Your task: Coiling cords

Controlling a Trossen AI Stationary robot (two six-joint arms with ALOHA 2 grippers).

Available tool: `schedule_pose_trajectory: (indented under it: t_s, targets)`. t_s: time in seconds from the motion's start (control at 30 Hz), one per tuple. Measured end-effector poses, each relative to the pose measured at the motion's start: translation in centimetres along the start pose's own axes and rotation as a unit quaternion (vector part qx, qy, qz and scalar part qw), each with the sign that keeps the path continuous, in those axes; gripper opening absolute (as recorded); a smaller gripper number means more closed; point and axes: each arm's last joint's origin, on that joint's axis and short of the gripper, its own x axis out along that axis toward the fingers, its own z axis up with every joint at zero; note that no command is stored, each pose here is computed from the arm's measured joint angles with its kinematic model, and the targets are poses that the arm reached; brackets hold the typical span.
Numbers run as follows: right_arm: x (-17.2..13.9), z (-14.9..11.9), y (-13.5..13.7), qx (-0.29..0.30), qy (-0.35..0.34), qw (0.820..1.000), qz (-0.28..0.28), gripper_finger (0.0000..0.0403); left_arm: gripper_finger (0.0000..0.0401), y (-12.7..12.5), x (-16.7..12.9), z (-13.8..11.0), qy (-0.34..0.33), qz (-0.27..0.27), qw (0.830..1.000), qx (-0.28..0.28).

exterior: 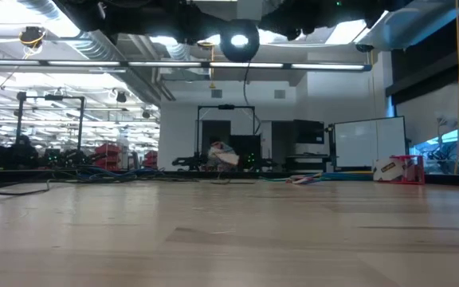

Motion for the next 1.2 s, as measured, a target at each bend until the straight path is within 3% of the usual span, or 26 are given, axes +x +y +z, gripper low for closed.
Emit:
schedule_pose_trajectory:
  t_s: [0.23,0.4,0.67,0.93,1.2]
  targets:
    - [2.1,-1.0,0.7,0.012,0.003,1.0,0.024,0.0156,0.0,0.1,0.0,0.4,-0.021,0.007,0.999,-0.024]
    - [2.9,-1.6,0.5,0.012,0.015,1.0,-0.006,0.0146,0.0,0.1,0.0,0.6,-0.03,0.011,0.999,-0.024]
    - [2.9,-1.1,0.3,0.001,-0.012,1.0,-0.011,0.0094,0.0,0.1,0.0,0.7,-0.033,0.012,0.999,-0.022]
    - [3.8,-2.1,0.2,0.0,0.006,1.0,-0.014,0.0012,0.0,0.2,0.0,0.7,-0.035,0.015,0.999,-0.021]
    - [3.7,-1.8,0.1,-0.03,-0.004,0.999,-0.026,0.0006,0.0,0.2,0.0,0.8,-0.039,0.015,0.999,-0.032]
